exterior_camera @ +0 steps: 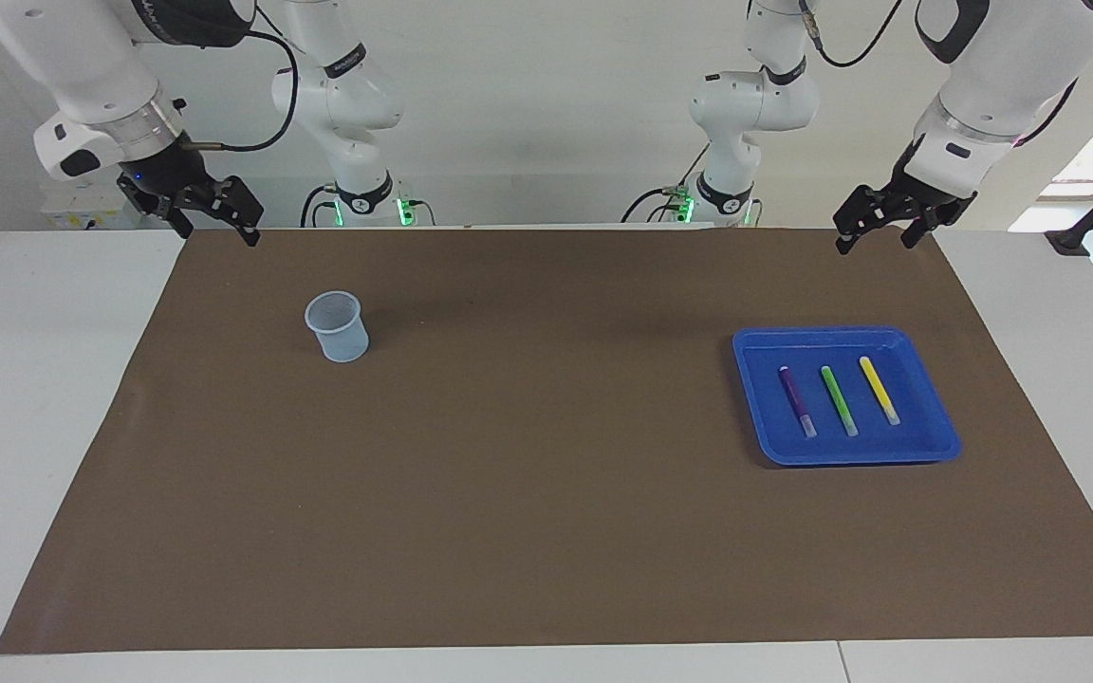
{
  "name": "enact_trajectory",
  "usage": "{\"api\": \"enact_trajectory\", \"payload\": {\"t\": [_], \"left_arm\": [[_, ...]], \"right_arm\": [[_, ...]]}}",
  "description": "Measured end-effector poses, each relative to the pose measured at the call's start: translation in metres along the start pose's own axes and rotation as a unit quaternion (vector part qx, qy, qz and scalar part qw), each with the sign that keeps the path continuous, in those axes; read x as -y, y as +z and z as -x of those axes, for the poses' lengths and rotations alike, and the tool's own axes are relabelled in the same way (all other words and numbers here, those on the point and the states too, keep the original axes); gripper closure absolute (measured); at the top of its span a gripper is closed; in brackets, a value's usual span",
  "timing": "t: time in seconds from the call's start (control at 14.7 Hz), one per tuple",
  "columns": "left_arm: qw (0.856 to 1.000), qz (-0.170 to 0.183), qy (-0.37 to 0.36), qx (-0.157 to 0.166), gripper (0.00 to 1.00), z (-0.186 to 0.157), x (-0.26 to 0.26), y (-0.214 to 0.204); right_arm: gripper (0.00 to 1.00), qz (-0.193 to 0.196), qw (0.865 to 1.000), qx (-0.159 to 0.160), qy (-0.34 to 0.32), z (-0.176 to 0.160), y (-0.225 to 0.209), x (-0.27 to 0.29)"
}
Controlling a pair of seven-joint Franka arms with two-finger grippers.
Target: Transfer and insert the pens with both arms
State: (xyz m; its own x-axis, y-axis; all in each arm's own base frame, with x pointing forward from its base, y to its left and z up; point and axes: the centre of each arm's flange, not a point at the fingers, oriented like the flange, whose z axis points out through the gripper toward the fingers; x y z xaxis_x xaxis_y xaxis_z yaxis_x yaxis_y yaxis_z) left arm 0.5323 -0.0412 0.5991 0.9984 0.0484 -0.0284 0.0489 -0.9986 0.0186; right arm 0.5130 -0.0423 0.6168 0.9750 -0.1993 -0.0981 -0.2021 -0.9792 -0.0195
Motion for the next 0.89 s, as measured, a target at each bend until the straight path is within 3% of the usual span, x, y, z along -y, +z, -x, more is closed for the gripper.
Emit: {"api": "enact_trajectory", "payload": {"t": [0.34, 0.68, 0.89], "left_arm": [[1.0, 0.001, 0.008, -0.007, 0.0, -0.018, 0.055, 0.064], [1.0, -0.004, 0.009, -0.015, 0.0, -0.061, 0.116, 0.162], [0.999, -0.008, 0.023, -0.026, 0.0, -0.07, 0.139, 0.214]], "right_arm": [[0.0, 0.0, 1.0, 0.0, 0.0, 0.0, 0.0, 0.0], [0.0, 0.0, 1.0, 0.0, 0.0, 0.0, 0.0, 0.0], [0.0, 0.0, 1.0, 0.0, 0.0, 0.0, 0.0, 0.0]]}}
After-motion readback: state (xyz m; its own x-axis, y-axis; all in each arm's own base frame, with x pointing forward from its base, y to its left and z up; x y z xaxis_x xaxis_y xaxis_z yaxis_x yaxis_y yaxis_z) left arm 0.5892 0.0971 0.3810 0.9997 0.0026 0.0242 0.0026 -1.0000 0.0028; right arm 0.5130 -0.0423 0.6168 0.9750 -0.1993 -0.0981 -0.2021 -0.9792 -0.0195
